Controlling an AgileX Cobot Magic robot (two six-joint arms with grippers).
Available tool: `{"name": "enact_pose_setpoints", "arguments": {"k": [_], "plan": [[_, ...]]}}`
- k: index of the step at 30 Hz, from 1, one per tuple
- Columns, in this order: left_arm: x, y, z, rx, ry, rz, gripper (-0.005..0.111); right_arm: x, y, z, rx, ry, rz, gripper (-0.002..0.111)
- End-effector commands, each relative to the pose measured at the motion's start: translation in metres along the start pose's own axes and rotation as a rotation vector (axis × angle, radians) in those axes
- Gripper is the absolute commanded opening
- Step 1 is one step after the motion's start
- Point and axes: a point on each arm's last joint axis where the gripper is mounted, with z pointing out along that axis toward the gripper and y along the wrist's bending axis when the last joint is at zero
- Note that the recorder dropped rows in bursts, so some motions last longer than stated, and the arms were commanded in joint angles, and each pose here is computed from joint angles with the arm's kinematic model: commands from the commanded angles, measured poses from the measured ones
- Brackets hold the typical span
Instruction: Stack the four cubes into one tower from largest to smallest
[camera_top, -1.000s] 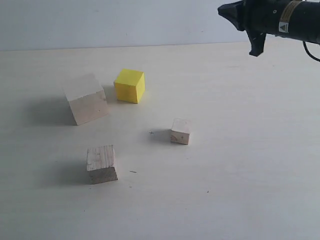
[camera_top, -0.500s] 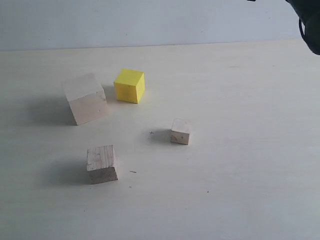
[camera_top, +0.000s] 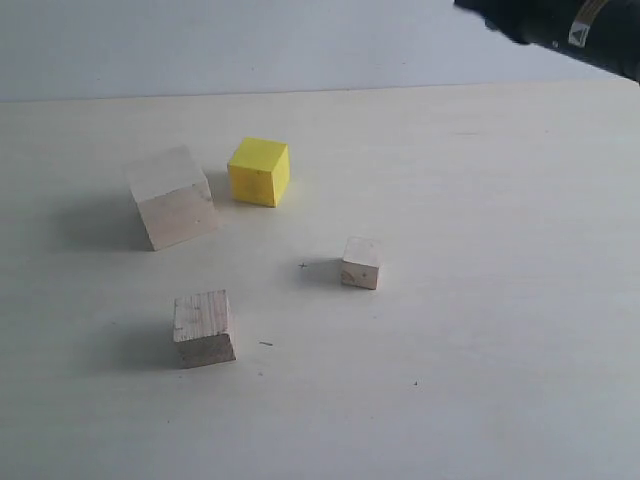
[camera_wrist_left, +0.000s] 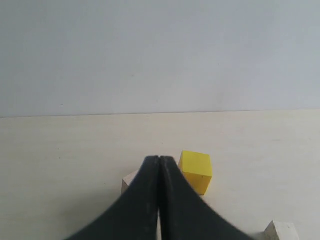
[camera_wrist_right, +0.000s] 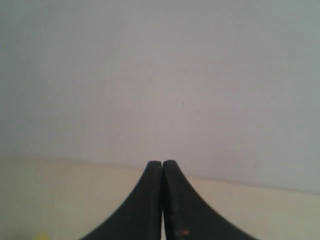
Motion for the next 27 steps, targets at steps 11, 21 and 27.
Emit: {"name": "enact_pose_setpoints", "arguments": {"k": [11,21,27], "plan": [[-0.001,-0.001,-0.001,0.006,-0.017,-0.005,0.000,0.030,-0.008,-0.011,0.019,0.447,-0.731,0.000],[0.000,-0.001,0.001,0.004,-0.016,-0.001,0.000,0.027,0.083,0.029,-0.201,0.388,-0.258,0.000],[0.001,0.000,0.001,0.004,-0.006,-0.002,0.000,0.003,0.096,0.046,-0.152,0.379,0.541,0.000]]}}
